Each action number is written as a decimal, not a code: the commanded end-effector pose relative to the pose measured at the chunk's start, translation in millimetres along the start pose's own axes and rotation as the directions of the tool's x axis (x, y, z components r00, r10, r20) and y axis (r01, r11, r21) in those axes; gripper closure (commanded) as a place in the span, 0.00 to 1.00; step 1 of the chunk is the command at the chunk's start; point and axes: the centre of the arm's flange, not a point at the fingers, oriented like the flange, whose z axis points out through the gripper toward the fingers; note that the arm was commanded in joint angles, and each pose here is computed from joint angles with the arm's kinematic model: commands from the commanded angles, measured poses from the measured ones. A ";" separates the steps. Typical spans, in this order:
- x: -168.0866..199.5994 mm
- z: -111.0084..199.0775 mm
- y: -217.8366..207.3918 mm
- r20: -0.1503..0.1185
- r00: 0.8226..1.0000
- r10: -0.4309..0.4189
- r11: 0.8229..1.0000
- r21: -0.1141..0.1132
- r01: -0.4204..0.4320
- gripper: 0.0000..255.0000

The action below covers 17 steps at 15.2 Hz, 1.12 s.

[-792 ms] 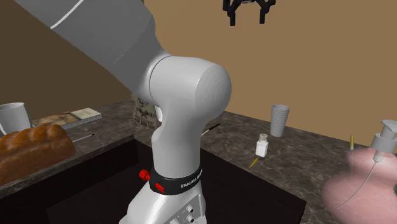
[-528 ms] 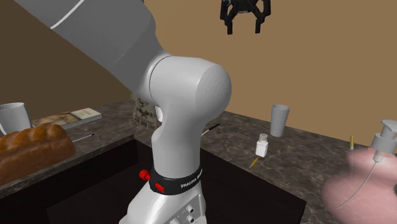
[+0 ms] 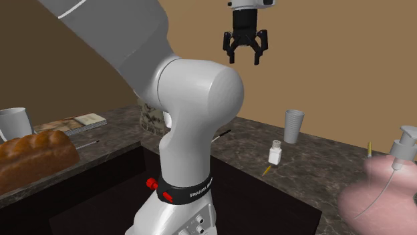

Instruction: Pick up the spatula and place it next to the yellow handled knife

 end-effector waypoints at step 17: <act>40.9 207.4 -111.0 0.008 1.000 0.014 1.000 0.004 -0.014 0.00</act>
